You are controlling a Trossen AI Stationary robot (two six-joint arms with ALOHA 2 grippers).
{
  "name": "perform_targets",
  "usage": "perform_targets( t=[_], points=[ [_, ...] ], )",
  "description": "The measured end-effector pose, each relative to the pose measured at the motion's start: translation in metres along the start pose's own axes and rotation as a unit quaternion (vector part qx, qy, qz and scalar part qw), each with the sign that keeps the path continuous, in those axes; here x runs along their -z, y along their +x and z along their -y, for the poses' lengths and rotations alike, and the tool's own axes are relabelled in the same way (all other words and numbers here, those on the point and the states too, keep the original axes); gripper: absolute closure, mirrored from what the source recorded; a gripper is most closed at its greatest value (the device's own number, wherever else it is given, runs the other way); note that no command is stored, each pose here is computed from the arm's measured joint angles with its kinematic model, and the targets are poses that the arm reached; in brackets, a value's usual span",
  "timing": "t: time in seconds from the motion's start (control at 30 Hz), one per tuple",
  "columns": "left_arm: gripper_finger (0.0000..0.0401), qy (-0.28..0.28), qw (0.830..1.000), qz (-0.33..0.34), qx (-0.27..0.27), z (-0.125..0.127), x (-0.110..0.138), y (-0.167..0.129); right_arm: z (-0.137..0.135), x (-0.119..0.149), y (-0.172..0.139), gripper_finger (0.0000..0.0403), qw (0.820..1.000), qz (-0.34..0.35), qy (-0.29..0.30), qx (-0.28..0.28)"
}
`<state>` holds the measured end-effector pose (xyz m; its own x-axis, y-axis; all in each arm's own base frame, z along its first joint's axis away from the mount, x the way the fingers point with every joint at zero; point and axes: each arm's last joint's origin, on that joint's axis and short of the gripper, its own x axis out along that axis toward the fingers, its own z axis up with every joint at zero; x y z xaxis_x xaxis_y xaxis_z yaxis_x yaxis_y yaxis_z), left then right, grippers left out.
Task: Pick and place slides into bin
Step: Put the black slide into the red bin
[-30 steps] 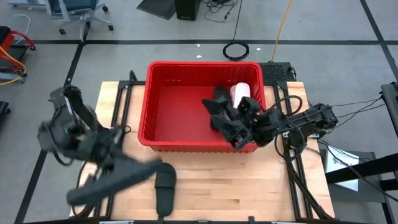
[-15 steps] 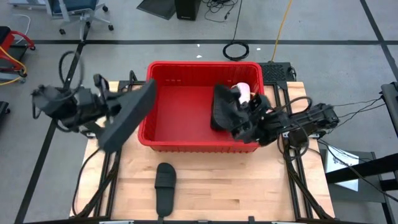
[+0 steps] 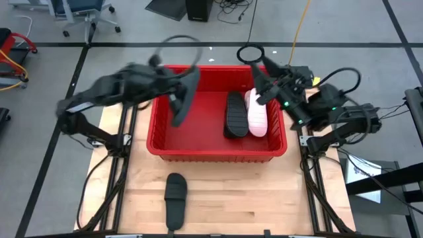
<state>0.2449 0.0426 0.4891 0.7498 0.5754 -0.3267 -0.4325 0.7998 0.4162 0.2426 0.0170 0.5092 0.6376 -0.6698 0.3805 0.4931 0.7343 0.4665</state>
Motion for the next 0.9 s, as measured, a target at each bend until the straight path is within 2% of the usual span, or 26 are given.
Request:
perform_targets(
  t=[0.2,0.3,0.43,0.6,0.7,0.9],
  points=[
    [0.0401,0.053,0.992,-0.108,-0.039,0.004,0.02,0.085,0.017,-0.021,-0.007,0.0055,0.999,-0.019,-0.035,0.012],
    [0.0401,0.105,0.979,-0.164,-0.067,0.018,0.033,0.123,0.023,-0.026,-0.011,0.0055,0.998,-0.031,-0.05,0.014],
    [0.0401,0.155,0.965,-0.202,-0.058,0.039,0.048,0.164,0.027,-0.03,-0.015,0.0055,0.997,-0.044,-0.064,0.015],
    [0.0401,0.185,0.952,-0.241,-0.039,0.068,0.07,0.203,0.032,-0.034,-0.018,0.0055,0.996,-0.053,-0.073,0.017],
    [0.0401,0.199,0.947,-0.249,-0.03,0.08,0.078,0.217,0.036,-0.036,-0.022,0.0055,0.995,-0.065,-0.079,0.018],
    [0.0401,0.212,0.955,-0.206,-0.006,0.094,0.092,0.237,0.042,-0.043,-0.027,0.0055,0.994,-0.074,-0.073,0.02]
  ],
)
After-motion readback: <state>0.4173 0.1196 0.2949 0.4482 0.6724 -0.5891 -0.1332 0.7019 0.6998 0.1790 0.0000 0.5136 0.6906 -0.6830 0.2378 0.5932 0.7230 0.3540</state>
